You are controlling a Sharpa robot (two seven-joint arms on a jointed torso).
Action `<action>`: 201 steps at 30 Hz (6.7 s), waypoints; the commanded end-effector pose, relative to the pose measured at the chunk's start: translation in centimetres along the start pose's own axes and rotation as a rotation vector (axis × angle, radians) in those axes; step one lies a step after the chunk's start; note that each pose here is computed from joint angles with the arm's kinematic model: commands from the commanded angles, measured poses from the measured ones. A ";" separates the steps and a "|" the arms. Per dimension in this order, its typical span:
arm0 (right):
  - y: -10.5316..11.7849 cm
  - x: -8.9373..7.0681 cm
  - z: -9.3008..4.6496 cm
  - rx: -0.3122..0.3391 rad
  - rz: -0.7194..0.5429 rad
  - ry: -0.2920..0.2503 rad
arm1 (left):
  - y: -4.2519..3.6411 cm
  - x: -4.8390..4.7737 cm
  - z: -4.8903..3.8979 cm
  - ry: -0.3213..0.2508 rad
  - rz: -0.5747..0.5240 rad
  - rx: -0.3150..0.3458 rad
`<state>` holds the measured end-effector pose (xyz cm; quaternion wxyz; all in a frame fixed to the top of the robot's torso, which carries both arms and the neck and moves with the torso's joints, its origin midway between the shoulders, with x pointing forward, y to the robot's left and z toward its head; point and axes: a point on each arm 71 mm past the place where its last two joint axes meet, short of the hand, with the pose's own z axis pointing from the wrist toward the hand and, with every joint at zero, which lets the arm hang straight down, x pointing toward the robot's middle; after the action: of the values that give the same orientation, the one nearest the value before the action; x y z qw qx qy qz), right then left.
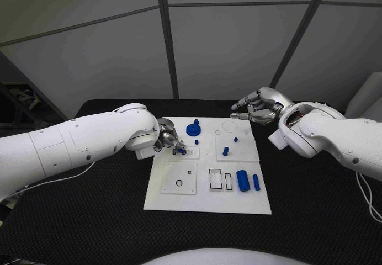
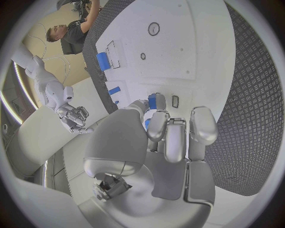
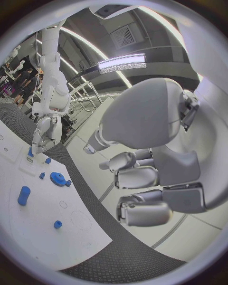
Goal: Assemble the parts on the task board
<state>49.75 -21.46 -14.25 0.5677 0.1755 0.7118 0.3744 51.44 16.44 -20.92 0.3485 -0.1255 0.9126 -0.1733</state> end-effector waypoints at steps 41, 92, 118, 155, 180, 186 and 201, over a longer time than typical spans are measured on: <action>0.4 0.3 0.2 -0.030 -0.027 0.017 | -0.92 0.17 0.58 -0.096 0.151 0.000; 0.5 0.6 0.4 -0.024 -0.017 0.039 | -1.16 0.95 0.94 -0.051 0.191 -0.008; 0.5 0.5 0.4 -0.025 -0.017 0.039 | -1.30 0.75 1.60 -0.039 0.201 -0.037; 0.4 0.5 0.4 -0.021 -0.018 0.039 | -0.92 0.30 1.82 -0.069 0.179 -0.045; 0.0 0.3 0.6 -0.014 -0.019 0.033 | 0.32 -7.31 -0.25 -0.111 0.004 -0.041; 0.1 0.3 0.6 -0.013 -0.019 0.034 | 1.25 -9.18 0.56 -0.120 0.014 -0.085; 0.3 0.6 0.8 -0.018 -0.020 0.044 | 1.79 -9.02 3.20 -0.069 0.061 -0.163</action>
<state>50.23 -20.70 -14.63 0.5586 0.1593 0.7226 0.3748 59.98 20.65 -18.49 0.3841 -0.1528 0.9066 -0.0849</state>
